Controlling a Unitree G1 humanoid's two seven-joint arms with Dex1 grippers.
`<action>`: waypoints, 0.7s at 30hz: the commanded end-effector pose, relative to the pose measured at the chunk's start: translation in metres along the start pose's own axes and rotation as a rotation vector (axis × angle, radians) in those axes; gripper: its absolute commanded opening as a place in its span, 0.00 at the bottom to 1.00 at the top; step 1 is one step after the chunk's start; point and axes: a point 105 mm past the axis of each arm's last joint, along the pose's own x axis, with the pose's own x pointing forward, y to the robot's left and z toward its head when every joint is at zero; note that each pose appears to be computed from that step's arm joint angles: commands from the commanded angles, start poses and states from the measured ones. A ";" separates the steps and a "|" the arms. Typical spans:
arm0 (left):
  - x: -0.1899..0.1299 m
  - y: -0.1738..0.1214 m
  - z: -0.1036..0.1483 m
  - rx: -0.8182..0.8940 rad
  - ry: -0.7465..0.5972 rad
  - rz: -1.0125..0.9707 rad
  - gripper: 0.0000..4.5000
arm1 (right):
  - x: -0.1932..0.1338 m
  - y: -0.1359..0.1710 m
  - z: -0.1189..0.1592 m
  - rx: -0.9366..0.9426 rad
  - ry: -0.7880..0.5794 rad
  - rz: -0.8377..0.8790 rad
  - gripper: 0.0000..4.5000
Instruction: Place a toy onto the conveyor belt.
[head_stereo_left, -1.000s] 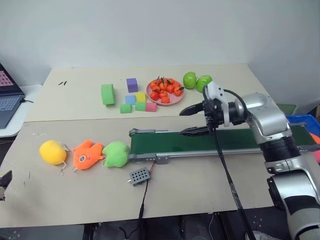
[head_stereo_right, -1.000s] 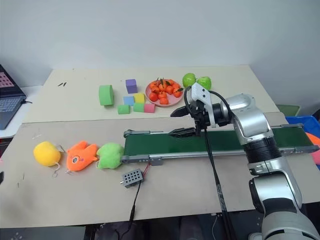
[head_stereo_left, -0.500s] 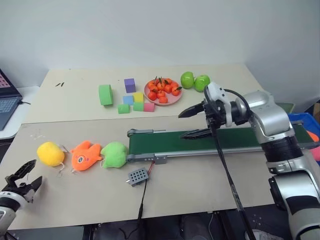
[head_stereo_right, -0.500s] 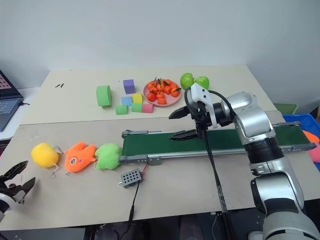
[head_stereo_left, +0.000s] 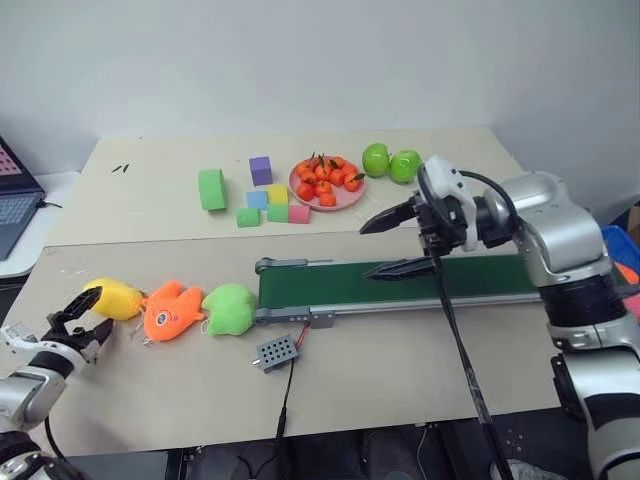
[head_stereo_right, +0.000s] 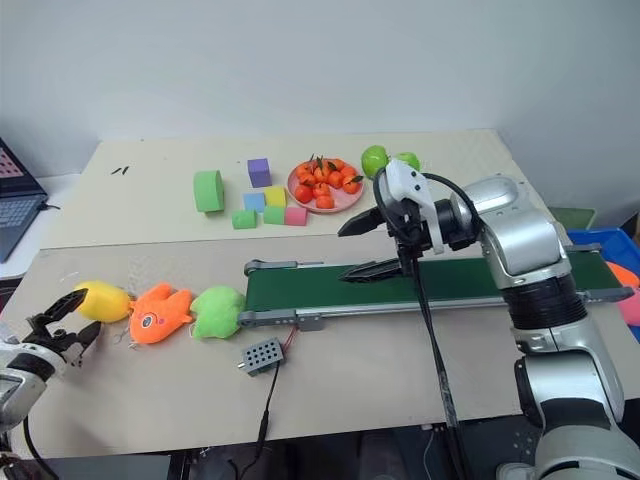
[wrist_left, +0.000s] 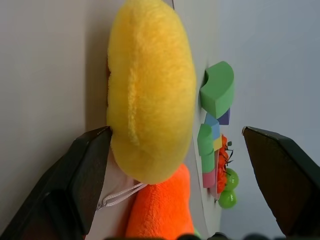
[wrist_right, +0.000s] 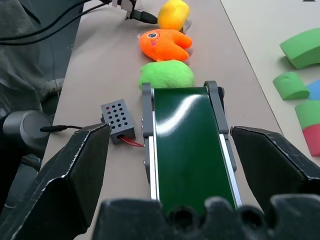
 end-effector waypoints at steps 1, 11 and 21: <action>0.002 -0.004 0.007 0.014 -0.020 -0.013 0.99 | -0.009 0.001 0.011 -0.033 -0.017 -0.027 1.00; 0.005 0.008 0.018 -0.017 -0.081 0.021 0.93 | -0.013 -0.004 0.007 -0.023 0.014 -0.061 1.00; 0.006 -0.005 0.041 0.014 -0.197 -0.032 0.20 | -0.013 -0.006 0.004 -0.018 0.015 -0.070 1.00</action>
